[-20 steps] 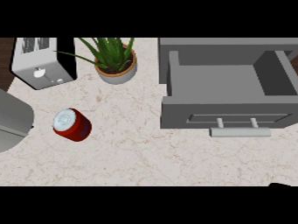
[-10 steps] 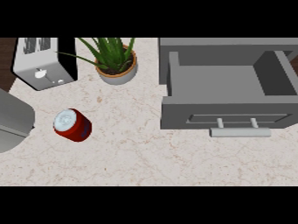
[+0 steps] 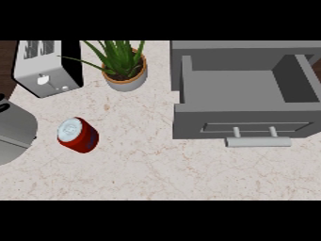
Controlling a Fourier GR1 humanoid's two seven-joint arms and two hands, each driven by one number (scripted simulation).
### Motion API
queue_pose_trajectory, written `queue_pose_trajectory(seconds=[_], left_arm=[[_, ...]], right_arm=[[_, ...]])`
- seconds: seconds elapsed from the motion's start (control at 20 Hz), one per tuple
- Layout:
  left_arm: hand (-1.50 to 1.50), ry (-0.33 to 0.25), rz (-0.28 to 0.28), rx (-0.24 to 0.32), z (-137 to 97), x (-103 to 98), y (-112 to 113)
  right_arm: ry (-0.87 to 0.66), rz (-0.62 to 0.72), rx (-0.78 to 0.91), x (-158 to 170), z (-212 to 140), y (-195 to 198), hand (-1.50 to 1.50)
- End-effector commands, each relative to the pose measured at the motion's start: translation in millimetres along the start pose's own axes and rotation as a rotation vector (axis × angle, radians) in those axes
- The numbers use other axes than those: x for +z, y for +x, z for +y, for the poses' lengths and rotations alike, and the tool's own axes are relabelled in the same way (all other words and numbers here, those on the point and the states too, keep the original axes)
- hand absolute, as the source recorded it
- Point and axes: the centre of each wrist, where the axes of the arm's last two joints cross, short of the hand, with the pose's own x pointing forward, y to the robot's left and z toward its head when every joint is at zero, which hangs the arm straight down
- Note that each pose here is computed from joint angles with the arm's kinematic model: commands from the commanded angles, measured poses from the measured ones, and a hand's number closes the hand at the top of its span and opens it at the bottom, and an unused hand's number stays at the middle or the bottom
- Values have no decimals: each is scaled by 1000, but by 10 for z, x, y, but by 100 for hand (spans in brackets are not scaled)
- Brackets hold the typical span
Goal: Pick up the can, place it into the drawer and close the drawer
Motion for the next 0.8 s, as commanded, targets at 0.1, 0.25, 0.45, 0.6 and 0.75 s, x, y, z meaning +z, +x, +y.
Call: queue_pose_trajectory(seconds=[0.1, 0.25, 0.45, 0.6, 0.75], left_arm=[[-150, 8, 23, 58, 41, -286, -68], [-150, 29, 49, 45, -165, -468, -243], [-150, 15, 66, 42, -135, -537, -579], [-150, 20, 73, 17, -212, -602, -566], [-150, 45, 90, -1, -231, -743, -1030]], right_arm=[[-3, -5, -1, 94, 11, 146, -150], [-8, -1, 3, 109, -199, 134, -150], [-16, 3, 7, 235, -273, 92, -150], [-4, -4, -7, 295, -186, 16, -150], [-4, 2, 0, 166, -205, -40, -150]])
